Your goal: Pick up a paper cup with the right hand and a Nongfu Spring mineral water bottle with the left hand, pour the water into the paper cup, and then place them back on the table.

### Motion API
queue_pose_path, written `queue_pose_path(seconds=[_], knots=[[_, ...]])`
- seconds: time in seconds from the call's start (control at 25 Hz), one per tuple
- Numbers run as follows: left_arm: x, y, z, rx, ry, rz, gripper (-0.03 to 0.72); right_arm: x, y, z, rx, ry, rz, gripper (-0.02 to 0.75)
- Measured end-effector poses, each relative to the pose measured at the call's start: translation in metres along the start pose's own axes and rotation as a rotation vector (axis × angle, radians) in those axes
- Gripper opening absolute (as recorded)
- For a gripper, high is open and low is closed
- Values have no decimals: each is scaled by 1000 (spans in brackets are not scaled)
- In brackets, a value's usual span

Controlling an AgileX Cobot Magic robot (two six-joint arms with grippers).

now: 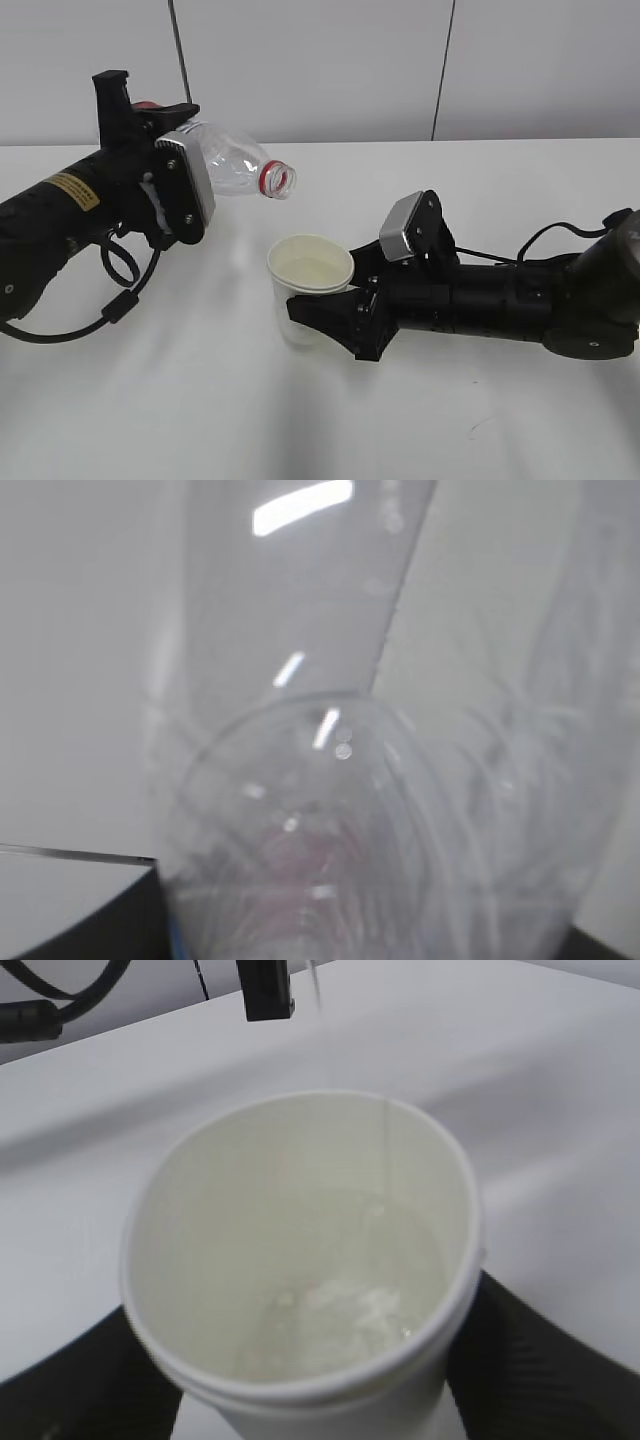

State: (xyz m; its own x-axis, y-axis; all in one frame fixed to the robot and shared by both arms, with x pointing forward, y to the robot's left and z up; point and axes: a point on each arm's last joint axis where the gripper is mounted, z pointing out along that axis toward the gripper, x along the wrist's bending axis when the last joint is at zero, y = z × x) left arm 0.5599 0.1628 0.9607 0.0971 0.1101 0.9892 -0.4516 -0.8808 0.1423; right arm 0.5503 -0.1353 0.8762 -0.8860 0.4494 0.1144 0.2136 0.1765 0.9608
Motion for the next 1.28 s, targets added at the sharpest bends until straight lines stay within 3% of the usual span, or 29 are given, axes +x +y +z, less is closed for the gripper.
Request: queue_pose_path(seconds=[0.16,0.48,0.72,1.12,1.28], knots=[[0,0,0,0,0,-77,341,0,0,0,-1,-3,1,539],[0,-1,0,6,2,-361,341,-4,2,0,-20,-46,19,539],[1,-4,0,37,21,-649,341,-7,3,0,-33,-82,33,539],[1,-6,0,53,50,-1226,341,-15,5,-1,-57,-162,52,538],[-2,-7,0,57,47,-1318,341,-20,6,-2,-77,-216,70,538]])
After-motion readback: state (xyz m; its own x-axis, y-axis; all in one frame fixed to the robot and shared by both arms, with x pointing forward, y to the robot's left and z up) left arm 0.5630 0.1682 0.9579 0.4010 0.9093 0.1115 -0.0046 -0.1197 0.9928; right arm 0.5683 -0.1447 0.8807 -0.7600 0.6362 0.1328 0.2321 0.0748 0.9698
